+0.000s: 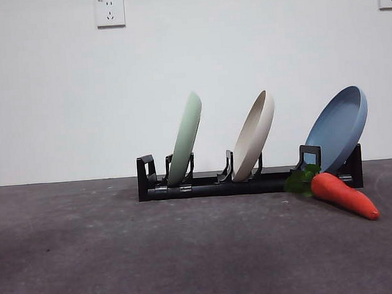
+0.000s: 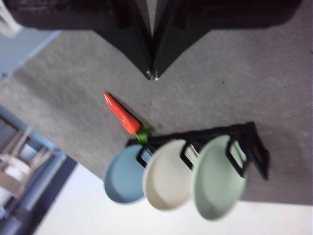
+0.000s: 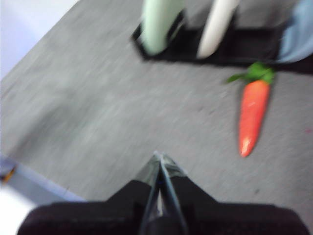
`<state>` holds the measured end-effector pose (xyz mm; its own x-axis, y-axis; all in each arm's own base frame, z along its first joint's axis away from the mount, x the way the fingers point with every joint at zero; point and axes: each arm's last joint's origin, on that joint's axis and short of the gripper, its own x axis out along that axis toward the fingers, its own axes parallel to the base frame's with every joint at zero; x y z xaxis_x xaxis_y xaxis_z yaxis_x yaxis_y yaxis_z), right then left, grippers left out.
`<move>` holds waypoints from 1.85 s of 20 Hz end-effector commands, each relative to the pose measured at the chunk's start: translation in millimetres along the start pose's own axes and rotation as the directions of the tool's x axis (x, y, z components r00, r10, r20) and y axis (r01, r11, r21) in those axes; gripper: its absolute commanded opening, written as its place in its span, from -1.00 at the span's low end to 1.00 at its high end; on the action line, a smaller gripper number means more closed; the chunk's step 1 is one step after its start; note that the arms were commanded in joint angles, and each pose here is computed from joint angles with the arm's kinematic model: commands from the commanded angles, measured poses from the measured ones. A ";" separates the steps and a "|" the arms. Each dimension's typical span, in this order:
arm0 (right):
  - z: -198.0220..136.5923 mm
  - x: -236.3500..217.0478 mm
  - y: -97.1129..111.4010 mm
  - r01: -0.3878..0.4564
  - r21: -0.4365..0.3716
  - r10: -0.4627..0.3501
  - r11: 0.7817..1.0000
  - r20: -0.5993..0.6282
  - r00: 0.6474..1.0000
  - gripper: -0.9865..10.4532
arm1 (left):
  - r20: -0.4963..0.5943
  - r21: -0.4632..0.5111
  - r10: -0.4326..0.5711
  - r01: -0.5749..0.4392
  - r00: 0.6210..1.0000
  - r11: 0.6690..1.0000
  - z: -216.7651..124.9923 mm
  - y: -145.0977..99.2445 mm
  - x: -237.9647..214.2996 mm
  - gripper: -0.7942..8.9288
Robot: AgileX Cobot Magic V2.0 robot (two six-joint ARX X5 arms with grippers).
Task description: Take the green plate from the plate rack,put the plate on the table,take the carrot from the table,put the carrot in the plate
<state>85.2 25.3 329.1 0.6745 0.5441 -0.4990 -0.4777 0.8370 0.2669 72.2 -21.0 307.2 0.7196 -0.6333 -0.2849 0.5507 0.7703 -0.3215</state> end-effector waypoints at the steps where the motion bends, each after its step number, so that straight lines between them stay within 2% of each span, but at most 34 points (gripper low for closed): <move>1: 4.3 -3.3 3.3 -0.044 -0.068 0.040 0.997 -0.062 0.997 -0.85 | -0.032 0.073 -0.048 0.050 0.998 0.996 5.0 -3.0 -1.4 -0.85; 3: 4.5 -2.3 3.4 -0.055 -0.064 0.048 0.996 -0.106 0.993 -0.85 | -0.056 0.081 -0.074 0.079 0.996 0.994 7.9 -5.0 -2.6 -0.85; 6: 2.8 -1.2 2.7 -0.056 -0.051 0.048 0.997 -0.132 0.990 -0.81 | -0.063 0.077 -0.065 0.070 0.996 0.995 9.0 -5.6 -3.6 -0.82; 7: 2.9 -1.1 2.7 -0.055 -0.052 0.048 0.997 -0.132 0.990 -0.72 | -0.063 0.076 -0.064 0.068 0.996 0.995 9.0 -5.6 -3.6 -0.69; 8: 2.9 -1.2 2.7 -0.055 -0.052 0.048 0.997 -0.132 0.990 -0.52 | -0.063 0.071 -0.064 0.068 0.996 0.995 9.0 -5.6 -3.6 -0.40; 9: 2.9 -1.2 2.7 -0.054 -0.051 0.047 0.997 -0.132 0.990 -0.24 | -0.064 0.067 -0.064 0.068 0.996 0.995 8.9 -5.6 -3.6 -0.01; 10: 2.8 -1.2 2.7 -0.054 -0.050 0.047 0.997 -0.132 0.990 0.05 | -0.063 0.066 -0.064 0.068 0.996 0.995 9.0 -5.6 -3.6 0.25; 11: 2.8 -1.2 2.7 -0.054 -0.047 0.047 0.997 -0.132 0.990 0.20 | -0.062 0.065 -0.064 0.068 0.996 0.996 9.1 -5.6 -3.6 0.26; 12: 2.8 -1.2 2.7 -0.054 -0.048 0.047 0.997 -0.132 0.990 0.22 | -0.063 0.065 -0.064 0.068 0.996 0.996 9.3 -5.5 -3.4 0.26; 17: 2.9 -1.1 2.7 -0.054 -0.047 0.047 0.997 -0.132 0.990 0.22 | -0.062 0.067 -0.066 0.070 0.996 0.995 18.5 0.6 6.5 0.26; 23: 2.9 -1.1 2.7 -0.053 -0.048 0.046 0.997 -0.132 0.990 0.22 | -0.034 0.104 -0.124 0.127 0.992 0.987 62.2 11.1 44.7 0.26; 31: 3.2 -0.2 2.2 -0.052 -0.046 0.045 0.998 -0.136 0.990 0.22 | -0.108 0.155 -0.054 0.070 0.993 0.985 113.1 18.4 169.0 0.26; 37: 3.3 0.0 2.1 -0.052 -0.046 0.045 0.998 -0.137 0.990 0.22 | -0.132 0.192 0.002 0.024 0.991 0.981 125.9 28.6 274.6 0.26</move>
<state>86.0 27.0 331.5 0.5657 0.5664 -0.5993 -0.5285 0.8069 0.2637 337.4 -161.6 336.2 0.6583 -0.6371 -0.4009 0.6367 0.7554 -0.1549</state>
